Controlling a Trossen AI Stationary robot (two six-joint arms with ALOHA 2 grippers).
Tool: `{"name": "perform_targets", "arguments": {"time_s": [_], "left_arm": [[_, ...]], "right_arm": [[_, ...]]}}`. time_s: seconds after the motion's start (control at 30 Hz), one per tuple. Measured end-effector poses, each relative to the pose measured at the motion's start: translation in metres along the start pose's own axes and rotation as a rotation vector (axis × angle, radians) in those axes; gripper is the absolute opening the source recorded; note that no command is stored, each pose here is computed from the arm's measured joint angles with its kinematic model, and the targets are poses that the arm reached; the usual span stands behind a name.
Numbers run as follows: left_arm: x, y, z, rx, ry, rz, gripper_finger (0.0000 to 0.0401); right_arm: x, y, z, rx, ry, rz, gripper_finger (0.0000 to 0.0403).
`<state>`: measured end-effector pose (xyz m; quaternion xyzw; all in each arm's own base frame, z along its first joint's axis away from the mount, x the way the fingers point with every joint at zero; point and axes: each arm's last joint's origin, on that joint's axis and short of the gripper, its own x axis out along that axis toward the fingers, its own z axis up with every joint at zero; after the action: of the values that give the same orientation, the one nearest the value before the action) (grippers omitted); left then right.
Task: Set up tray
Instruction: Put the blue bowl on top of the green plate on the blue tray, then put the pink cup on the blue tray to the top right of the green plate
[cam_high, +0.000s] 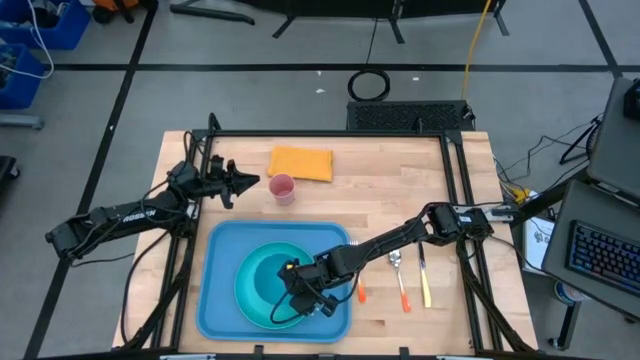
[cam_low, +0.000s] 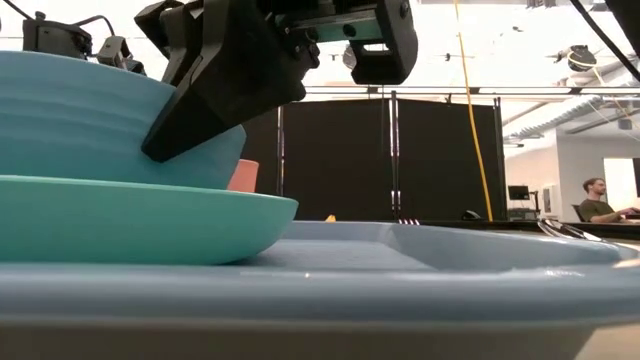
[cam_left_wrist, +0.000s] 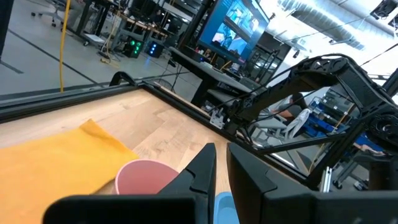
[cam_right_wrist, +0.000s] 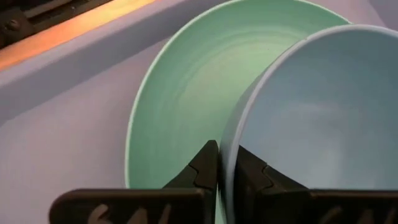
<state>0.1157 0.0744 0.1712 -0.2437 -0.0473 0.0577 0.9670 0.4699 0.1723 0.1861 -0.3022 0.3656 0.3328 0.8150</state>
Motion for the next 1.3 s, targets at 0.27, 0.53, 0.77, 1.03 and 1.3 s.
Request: {"name": "perform_targets", "arguments": {"time_s": [0.27, 0.53, 0.77, 1.03, 1.3], "left_arm": [[0.000, 0.000, -0.001, -0.003, 0.005, 0.003, 0.0042], [0.000, 0.001, -0.002, -0.009, 0.016, 0.012, 0.0042], [0.000, 0.001, -0.002, -0.012, 0.021, 0.015, 0.0042], [0.000, 0.002, -0.004, -0.017, 0.034, 0.025, 0.0042], [0.000, 0.002, -0.004, -0.019, 0.037, 0.026, 0.0042]], "right_arm": [[0.001, 0.007, 0.005, -0.021, -0.005, 0.004, 0.0042], [0.001, 0.006, 0.007, -0.032, -0.022, -0.007, 0.0091], [-0.015, 0.006, 0.017, -0.038, -0.059, -0.027, 0.0103], [-0.052, -0.002, 0.030, -0.044, -0.119, -0.086, 0.0101], [-0.077, -0.022, 0.028, 0.083, -0.140, -0.204, 0.0100]]}}
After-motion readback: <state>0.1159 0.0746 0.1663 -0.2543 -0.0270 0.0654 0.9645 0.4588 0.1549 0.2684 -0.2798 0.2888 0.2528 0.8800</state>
